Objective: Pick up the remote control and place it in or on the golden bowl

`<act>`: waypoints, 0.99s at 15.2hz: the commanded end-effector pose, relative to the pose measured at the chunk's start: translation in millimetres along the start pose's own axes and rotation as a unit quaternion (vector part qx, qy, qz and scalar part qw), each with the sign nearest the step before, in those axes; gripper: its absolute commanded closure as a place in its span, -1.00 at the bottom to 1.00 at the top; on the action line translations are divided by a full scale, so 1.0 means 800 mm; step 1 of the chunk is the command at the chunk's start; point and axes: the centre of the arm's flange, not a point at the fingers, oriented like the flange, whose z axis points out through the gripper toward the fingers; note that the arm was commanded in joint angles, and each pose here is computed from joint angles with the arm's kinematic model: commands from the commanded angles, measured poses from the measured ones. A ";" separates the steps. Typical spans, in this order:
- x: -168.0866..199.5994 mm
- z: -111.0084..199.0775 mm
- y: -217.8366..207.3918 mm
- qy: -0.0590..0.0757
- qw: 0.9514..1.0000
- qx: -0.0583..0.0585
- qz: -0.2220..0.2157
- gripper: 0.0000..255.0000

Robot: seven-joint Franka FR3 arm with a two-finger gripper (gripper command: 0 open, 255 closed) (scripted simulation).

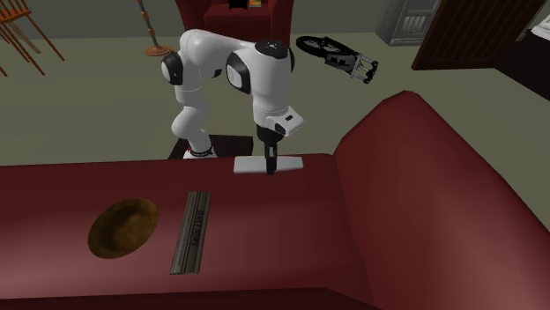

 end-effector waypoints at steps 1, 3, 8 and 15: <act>-0.001 -0.013 0.000 0.000 1.000 0.000 0.000 1.00; -0.002 -0.026 0.001 0.000 1.000 0.000 0.000 1.00; -0.018 -0.052 0.008 0.000 1.000 0.000 0.000 1.00; -0.125 -0.047 0.051 0.000 1.000 0.000 0.000 1.00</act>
